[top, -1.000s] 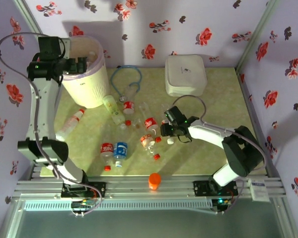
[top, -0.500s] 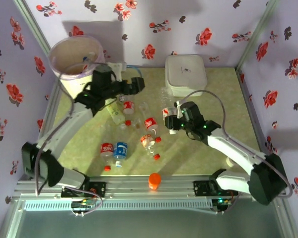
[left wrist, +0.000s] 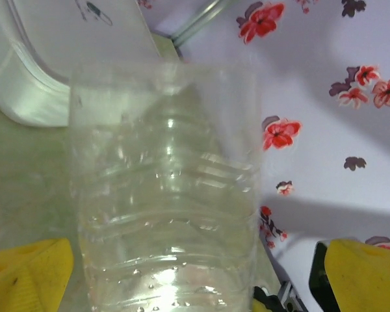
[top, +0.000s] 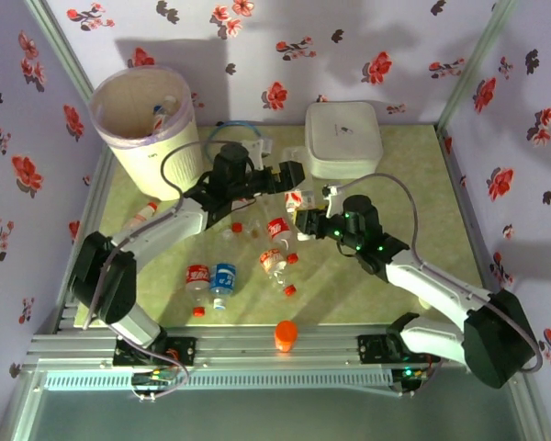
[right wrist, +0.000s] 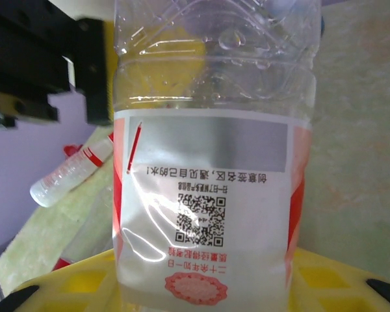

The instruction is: Put the plastic bottles in the bin

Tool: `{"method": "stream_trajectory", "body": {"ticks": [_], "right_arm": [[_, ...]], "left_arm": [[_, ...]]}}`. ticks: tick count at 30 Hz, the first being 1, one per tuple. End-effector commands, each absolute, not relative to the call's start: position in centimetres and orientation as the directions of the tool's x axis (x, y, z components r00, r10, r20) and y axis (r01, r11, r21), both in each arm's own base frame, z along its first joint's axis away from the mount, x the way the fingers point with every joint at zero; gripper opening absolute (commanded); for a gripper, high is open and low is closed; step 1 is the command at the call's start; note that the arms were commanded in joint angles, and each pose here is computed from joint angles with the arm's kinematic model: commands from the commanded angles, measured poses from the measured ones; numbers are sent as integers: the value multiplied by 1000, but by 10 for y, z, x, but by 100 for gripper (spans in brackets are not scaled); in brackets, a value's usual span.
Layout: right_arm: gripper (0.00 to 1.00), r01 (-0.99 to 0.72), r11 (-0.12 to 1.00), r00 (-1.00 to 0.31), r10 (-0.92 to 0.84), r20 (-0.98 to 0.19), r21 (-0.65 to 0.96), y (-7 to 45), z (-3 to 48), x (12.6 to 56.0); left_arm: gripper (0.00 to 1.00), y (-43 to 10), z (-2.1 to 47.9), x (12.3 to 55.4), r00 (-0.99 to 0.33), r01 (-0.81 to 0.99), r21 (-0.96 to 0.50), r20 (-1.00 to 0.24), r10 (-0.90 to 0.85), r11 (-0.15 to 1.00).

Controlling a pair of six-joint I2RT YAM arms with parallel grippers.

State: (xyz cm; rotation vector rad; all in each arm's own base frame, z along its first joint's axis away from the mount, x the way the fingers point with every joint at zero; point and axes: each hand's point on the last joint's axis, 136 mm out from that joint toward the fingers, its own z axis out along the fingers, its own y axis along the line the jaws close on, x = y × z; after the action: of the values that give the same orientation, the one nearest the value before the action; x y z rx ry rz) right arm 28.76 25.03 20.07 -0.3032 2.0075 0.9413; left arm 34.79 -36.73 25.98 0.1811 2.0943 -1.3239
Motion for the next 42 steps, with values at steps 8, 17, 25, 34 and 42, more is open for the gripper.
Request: {"method": "stream_trajectory", "body": {"ticks": [8,17,25,34,42], "right_arm": [[36,-526,672,-545,205,-813,522,256,207,302],[75,-513,683,-571,180,-801,520,259,200,305],[99,-411,821,-562,114,-819,397,196,202,302],[99,-296,852,-587,194,-786,431,163,188,296],[99,-257,875,-609,182,-772,409,159,176,299]], "left_arm": [[69,-393,228,345,-832,408,-793,-526,-173,452],[56,-394,217,349,-839,400,-785,-521,-156,473],[52,-360,252,374,-775,455,-716,-611,-162,529],[45,-247,369,424,-547,466,-505,-810,-211,726],[6,-84,429,469,-359,206,-337,-900,-249,919]]}}
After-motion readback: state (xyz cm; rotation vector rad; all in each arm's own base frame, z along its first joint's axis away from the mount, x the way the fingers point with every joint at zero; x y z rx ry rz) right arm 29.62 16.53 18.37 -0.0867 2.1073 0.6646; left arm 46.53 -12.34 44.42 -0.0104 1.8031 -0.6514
